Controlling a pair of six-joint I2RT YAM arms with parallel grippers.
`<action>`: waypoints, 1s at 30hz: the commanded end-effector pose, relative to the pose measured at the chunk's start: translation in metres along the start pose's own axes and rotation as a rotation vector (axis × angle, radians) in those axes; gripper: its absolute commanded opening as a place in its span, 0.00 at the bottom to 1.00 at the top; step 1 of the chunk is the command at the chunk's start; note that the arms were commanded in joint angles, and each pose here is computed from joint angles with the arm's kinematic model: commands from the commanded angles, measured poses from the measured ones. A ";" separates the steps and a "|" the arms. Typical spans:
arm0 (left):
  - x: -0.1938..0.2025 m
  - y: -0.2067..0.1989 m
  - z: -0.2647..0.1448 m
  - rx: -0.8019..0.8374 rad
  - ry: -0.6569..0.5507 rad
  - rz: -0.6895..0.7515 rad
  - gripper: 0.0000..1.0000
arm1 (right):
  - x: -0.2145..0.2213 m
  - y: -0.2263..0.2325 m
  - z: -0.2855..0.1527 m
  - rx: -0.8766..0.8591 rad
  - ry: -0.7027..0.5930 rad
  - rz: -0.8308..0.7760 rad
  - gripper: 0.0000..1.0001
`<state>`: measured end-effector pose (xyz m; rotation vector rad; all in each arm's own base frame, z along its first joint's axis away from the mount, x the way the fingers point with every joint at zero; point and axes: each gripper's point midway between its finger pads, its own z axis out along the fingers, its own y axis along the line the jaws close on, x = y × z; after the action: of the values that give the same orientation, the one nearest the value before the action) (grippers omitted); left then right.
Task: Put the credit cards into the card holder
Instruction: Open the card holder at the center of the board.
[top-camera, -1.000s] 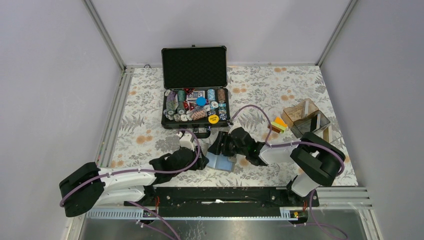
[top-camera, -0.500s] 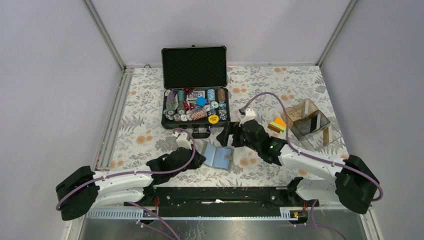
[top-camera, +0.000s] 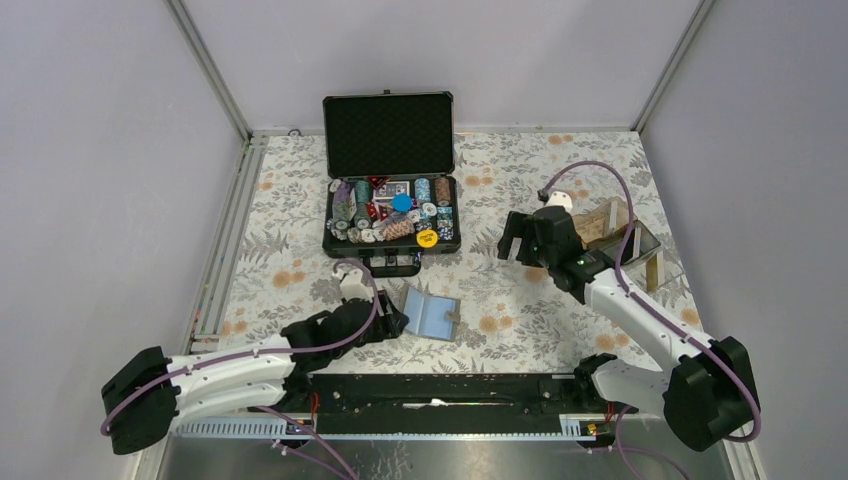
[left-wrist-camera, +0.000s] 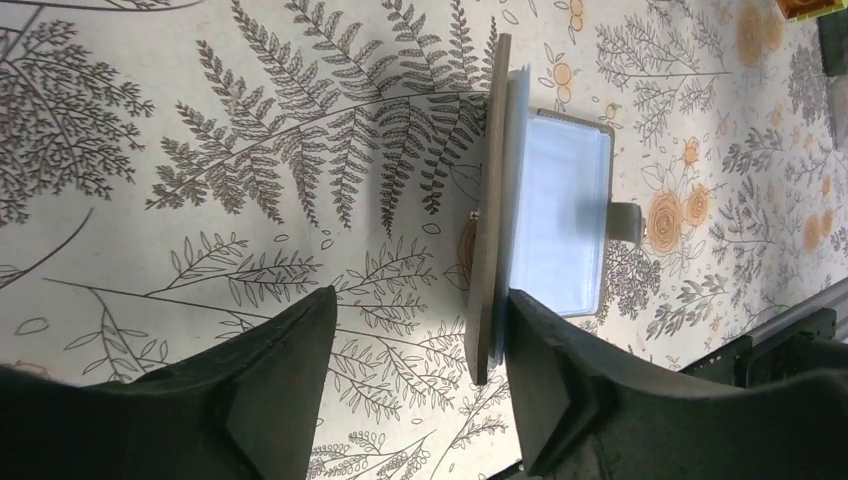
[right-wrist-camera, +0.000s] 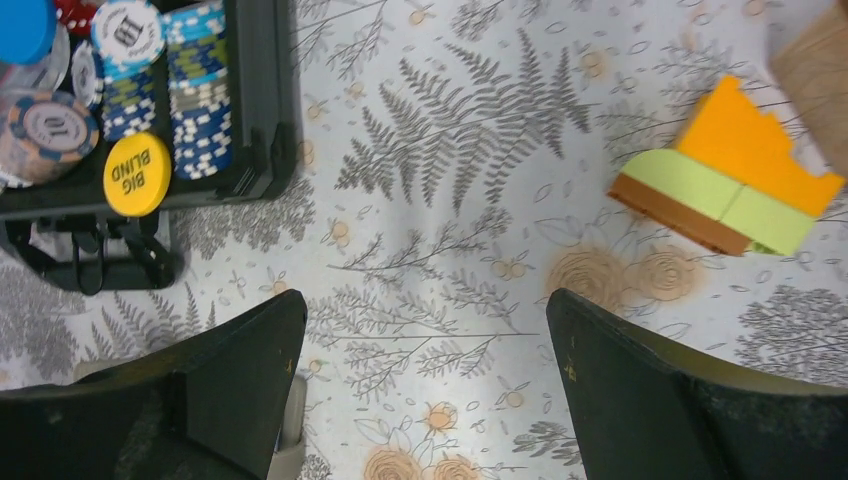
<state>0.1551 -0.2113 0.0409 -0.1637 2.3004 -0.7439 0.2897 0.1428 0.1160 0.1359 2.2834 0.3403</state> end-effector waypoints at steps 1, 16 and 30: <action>-0.028 -0.015 -0.006 0.016 -0.064 0.029 0.66 | -0.026 -0.008 -0.004 0.022 -0.030 -0.007 0.98; -0.037 -0.044 0.010 0.096 0.041 0.127 0.79 | -0.021 0.002 -0.006 -0.077 0.015 0.037 0.91; -0.037 -0.040 0.017 0.052 0.058 0.180 0.47 | -0.015 -0.007 -0.006 -0.039 0.029 0.026 0.85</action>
<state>0.1800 -0.2250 0.0529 0.0415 2.3745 -0.6646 0.2838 0.1414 0.1086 0.1413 2.3580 0.4686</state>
